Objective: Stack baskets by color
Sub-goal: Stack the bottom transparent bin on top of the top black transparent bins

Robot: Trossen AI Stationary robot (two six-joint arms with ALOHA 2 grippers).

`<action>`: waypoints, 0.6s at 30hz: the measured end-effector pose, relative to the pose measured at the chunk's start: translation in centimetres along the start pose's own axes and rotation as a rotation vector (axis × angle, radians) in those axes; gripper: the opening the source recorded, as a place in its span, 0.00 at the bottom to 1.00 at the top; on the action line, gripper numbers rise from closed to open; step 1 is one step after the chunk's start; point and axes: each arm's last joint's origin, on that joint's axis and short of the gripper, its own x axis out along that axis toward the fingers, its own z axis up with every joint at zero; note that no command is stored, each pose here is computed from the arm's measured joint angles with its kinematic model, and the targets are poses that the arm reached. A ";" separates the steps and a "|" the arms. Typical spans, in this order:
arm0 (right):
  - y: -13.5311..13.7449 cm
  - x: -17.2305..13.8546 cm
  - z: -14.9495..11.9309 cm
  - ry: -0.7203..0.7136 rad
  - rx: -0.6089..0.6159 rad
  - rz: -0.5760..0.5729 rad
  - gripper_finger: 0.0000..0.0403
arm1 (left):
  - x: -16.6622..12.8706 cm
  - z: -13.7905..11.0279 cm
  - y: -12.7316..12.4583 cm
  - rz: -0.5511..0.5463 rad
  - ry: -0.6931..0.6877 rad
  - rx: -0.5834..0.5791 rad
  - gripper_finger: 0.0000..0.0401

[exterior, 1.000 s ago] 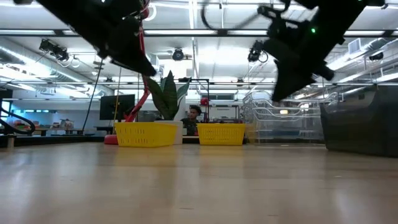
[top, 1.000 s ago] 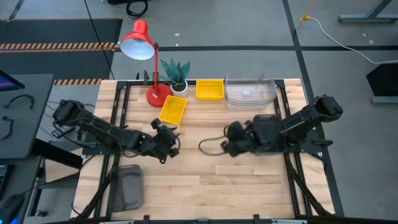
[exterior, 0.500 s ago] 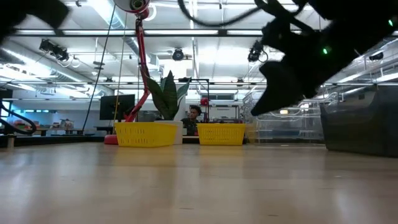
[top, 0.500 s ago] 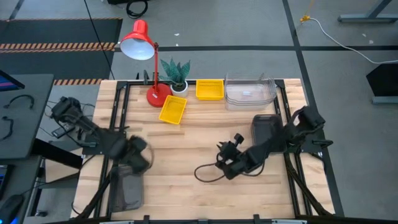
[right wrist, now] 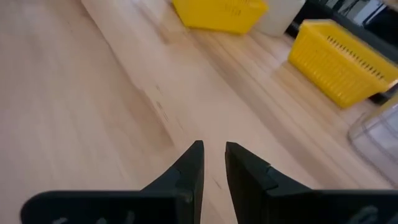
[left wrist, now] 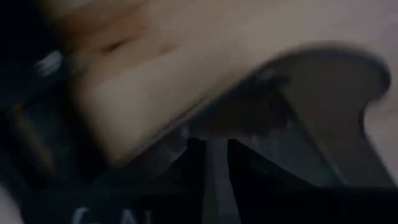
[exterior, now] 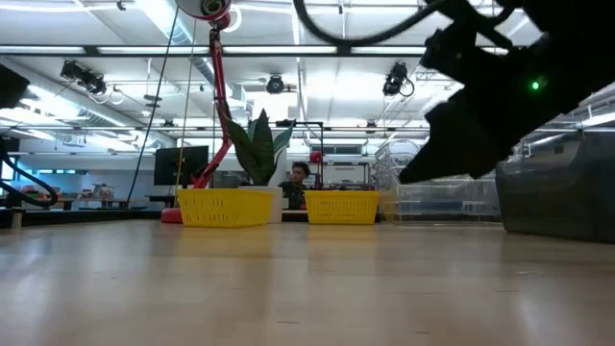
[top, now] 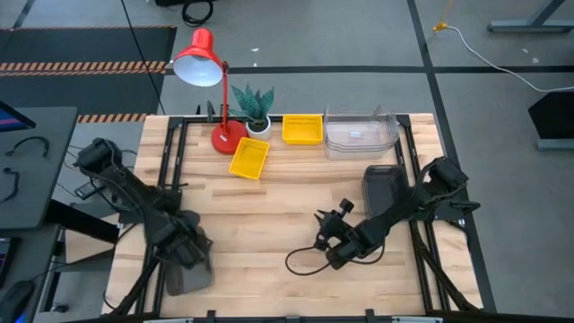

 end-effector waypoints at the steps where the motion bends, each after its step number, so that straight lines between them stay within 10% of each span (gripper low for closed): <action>1: -0.1 -0.1 0.2 -0.013 -0.001 -0.005 0.18 | 0.7 0.3 -0.1 -0.012 -0.012 0.017 0.16; 18: -0.6 -2.2 1.4 0.013 -0.111 0.097 0.17 | 4.6 10.9 -11.7 -0.593 -0.507 0.576 0.01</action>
